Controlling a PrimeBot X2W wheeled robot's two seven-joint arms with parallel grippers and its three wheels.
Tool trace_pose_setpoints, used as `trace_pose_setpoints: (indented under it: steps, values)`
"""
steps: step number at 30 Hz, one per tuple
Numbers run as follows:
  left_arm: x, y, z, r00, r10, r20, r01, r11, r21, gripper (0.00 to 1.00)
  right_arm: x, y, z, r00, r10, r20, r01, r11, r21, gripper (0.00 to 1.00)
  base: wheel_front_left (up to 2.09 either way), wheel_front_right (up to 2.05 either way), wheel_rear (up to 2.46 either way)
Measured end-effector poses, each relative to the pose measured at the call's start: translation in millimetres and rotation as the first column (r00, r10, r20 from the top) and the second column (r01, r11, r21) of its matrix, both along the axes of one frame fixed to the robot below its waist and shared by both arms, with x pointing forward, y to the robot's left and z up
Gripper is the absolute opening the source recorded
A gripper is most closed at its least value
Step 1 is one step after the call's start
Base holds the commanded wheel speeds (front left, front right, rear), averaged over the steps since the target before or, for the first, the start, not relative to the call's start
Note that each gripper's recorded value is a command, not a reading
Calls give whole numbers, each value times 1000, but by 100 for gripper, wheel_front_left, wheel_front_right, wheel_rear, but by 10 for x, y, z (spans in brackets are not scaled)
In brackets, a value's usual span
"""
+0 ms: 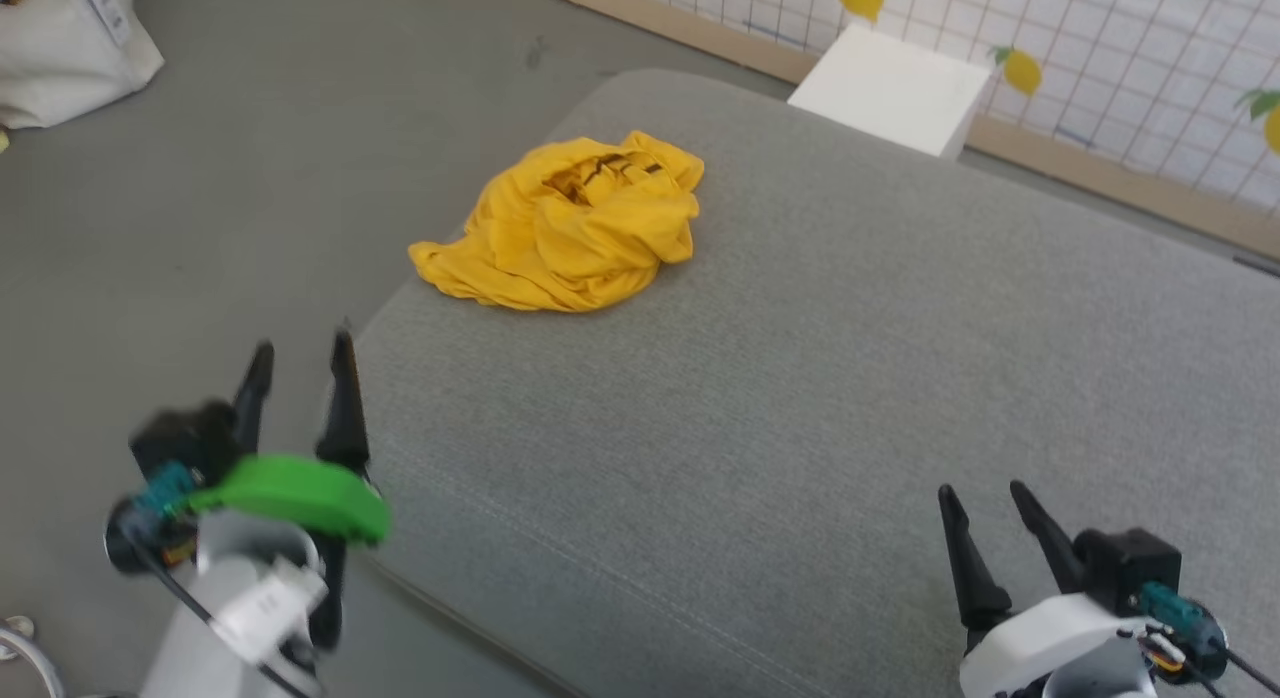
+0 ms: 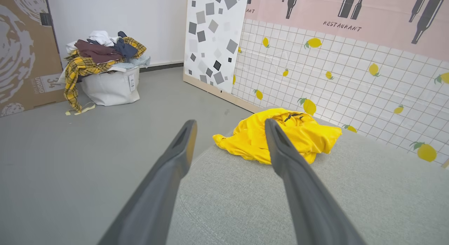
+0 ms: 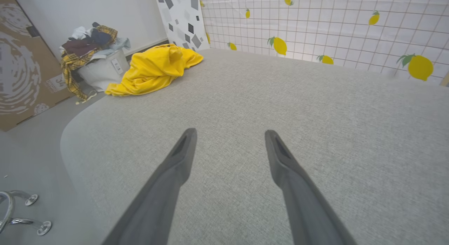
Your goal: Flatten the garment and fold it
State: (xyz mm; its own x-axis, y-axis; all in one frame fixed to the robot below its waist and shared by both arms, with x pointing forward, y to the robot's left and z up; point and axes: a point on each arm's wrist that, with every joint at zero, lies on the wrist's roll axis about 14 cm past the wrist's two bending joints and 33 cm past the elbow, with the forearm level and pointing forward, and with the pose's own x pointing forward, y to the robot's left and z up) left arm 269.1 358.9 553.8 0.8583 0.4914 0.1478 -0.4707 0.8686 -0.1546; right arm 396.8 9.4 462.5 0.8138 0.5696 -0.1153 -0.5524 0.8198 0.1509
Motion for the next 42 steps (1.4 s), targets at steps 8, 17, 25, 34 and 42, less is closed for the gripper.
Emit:
trace_pose_setpoints:
  steps: [8,17,25,34,42]
  values:
    - [800,327,270,995,-100,-26,97,990,-105,100,260,-170,-13,999,-51,11,51,997,-50,100,0,0,0]
    - [1787,403,287,946,-243,-213,196,956,-220,100,550,-538,-173,987,-161,-11,160,984,-76,100,0,0,0]
    - [2424,115,-472,787,-387,-480,209,900,-382,100,631,-1029,-579,953,-289,-85,278,953,-124,100,0,0,0]
    - [2597,-324,-1537,543,-491,-682,104,845,-525,100,581,-1475,-931,906,-400,-138,375,910,-174,100,0,0,0]
    - [2563,-488,-1995,391,-521,-759,14,828,-561,95,625,-1614,-1027,890,-437,-131,414,894,-173,100,0,0,0]
